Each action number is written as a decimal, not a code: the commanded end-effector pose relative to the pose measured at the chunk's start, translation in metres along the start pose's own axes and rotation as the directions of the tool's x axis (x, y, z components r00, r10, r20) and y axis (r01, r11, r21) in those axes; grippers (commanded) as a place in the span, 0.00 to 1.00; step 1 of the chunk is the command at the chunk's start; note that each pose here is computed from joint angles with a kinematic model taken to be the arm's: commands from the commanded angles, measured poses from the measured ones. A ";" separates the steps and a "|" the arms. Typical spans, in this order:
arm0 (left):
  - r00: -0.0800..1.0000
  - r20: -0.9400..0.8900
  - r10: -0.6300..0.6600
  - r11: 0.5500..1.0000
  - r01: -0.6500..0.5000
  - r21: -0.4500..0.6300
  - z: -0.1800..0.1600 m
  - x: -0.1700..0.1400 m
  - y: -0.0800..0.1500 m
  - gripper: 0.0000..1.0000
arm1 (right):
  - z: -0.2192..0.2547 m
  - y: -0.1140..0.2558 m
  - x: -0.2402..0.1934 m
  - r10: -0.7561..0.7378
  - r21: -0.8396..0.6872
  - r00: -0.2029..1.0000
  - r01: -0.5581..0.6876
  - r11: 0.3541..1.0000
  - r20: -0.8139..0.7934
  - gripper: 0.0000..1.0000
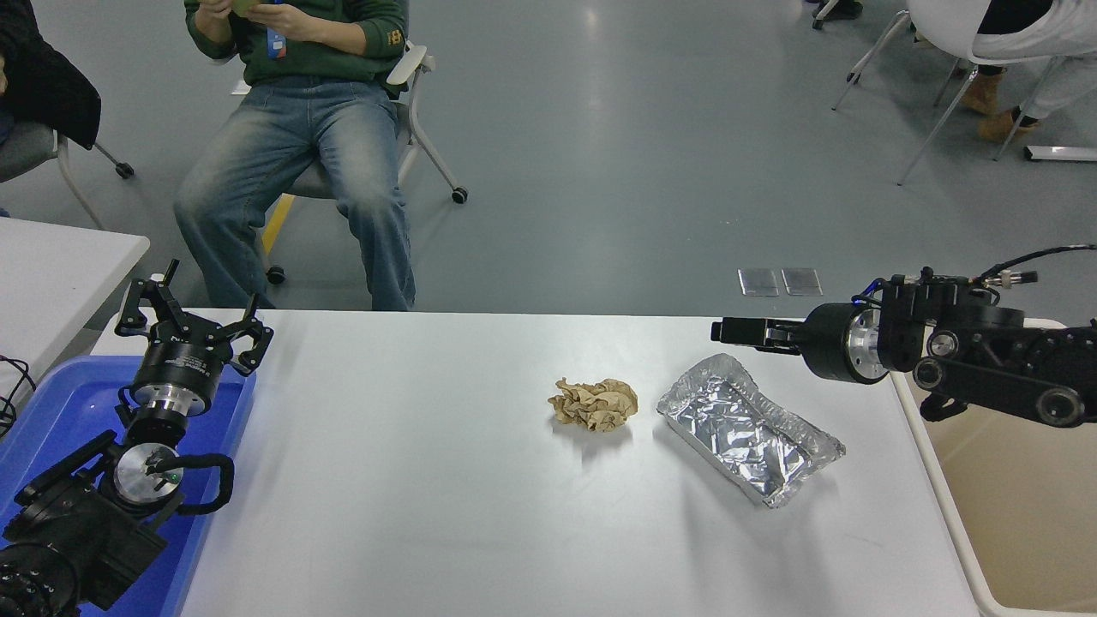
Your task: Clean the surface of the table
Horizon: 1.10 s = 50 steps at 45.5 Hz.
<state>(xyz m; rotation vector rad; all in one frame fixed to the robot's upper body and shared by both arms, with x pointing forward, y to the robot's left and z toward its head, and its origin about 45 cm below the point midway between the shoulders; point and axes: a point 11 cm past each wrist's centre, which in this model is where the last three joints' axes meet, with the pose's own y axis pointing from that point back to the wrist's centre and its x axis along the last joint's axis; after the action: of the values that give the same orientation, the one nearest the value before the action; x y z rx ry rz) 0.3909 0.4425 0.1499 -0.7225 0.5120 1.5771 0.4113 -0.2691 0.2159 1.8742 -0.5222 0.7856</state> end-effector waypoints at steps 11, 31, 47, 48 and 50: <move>1.000 0.000 0.000 1.000 0.000 0.000 0.000 0.000 0.000 1.00 | 0.027 -0.015 -0.025 -0.020 -0.090 0.966 -0.003 0.996 -0.258 0.98; 1.000 0.001 0.000 1.000 0.000 0.002 0.000 0.000 0.000 1.00 | 0.047 -0.026 -0.066 -0.067 -0.117 0.947 0.031 0.993 -0.314 0.98; 1.000 0.000 0.000 1.000 0.000 0.000 0.000 0.000 0.000 1.00 | 0.056 -0.031 -0.094 -0.116 -0.119 0.947 0.083 0.989 -0.301 0.98; 1.000 0.000 0.000 1.000 0.000 0.000 0.000 0.000 0.000 1.00 | 0.058 -0.031 -0.096 -0.119 -0.118 0.946 0.087 0.989 -0.301 0.98; 1.000 0.000 0.000 1.000 0.000 0.000 0.000 0.000 0.000 1.00 | 0.064 -0.030 -0.098 -0.127 -0.122 0.943 0.093 0.988 -0.307 0.98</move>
<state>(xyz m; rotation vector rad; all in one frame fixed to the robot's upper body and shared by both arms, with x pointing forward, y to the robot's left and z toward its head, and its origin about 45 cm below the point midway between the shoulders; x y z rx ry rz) 0.3909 0.4424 0.1498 -0.7229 0.5121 1.5770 0.3895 -0.3031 0.1261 1.6238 -0.2876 0.9549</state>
